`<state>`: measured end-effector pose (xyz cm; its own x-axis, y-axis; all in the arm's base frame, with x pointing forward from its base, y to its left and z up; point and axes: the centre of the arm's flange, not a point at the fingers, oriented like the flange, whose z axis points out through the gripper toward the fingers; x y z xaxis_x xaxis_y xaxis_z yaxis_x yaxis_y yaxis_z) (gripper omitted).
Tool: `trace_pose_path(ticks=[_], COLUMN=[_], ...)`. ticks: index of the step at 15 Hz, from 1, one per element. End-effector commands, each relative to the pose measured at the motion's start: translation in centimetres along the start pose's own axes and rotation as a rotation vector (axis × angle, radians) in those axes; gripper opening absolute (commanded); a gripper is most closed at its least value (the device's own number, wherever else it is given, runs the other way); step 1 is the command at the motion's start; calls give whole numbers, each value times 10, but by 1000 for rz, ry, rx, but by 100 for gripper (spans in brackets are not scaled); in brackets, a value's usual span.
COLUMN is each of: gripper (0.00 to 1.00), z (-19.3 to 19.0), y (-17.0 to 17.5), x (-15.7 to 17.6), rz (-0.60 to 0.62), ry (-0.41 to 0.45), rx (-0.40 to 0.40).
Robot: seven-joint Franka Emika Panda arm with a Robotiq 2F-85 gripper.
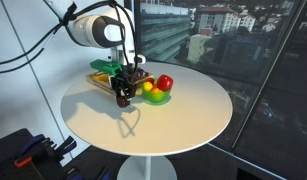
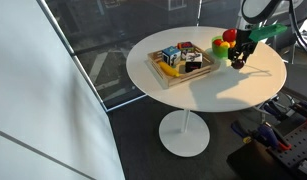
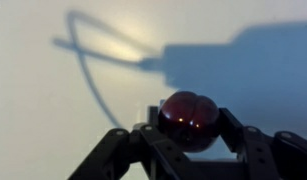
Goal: Pick up the brown plum toy from the green bowl and put it on the table
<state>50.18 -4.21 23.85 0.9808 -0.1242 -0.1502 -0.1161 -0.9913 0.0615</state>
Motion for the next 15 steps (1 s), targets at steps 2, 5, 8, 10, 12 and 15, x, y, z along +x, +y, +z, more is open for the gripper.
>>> trace_pose_path(ticks=[2,5,8,10,12,15], gripper=[36,36,85,98,100,100], z=[8,10,10,9,7,1], y=[6,8,10,10,10,9], x=[5,6,6,6,5,4], rz=[20,22,24,24,22,19], ry=[-6,-11,-11,-10,-8,-5], rx=[-1,-2,-4,-3,-1,4])
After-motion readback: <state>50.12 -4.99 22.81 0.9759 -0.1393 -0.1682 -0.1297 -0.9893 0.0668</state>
